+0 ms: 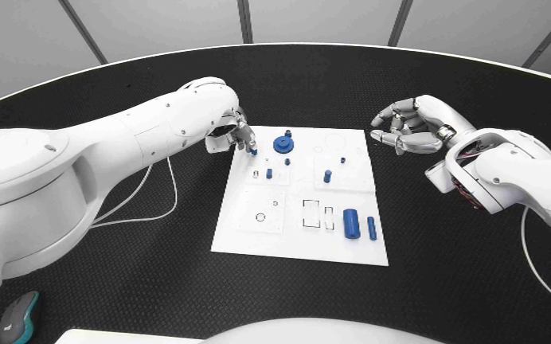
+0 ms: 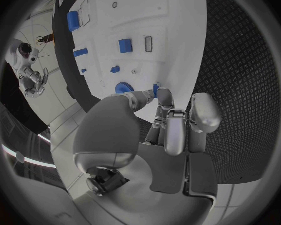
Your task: Assemble the parts on the task board
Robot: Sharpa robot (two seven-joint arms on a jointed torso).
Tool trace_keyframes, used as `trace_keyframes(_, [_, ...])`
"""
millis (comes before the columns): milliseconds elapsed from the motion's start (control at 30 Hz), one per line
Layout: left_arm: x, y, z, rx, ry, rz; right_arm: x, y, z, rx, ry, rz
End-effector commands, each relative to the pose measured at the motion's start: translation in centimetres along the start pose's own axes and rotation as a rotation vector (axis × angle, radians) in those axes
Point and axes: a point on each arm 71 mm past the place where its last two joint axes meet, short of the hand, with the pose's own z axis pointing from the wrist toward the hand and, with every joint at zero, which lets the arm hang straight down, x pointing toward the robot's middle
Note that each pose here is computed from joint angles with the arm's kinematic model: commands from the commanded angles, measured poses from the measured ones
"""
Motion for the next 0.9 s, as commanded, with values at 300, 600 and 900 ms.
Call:
trace_keyframes(300, [0.33,0.94,-0.98,0.061,-0.027,-0.091,-0.2,-0.1,-0.1,0.004,-0.003,-0.001])
trace_keyframes(600, [0.66,2.46,-2.41,0.099,-0.095,-0.155,-0.3,-0.3,-0.3,0.009,-0.007,-0.003])
trace_keyframes(900, [1.83,3.20,-3.92,0.139,-0.165,-0.133,-0.4,-0.4,-0.3,0.011,-0.010,-0.003])
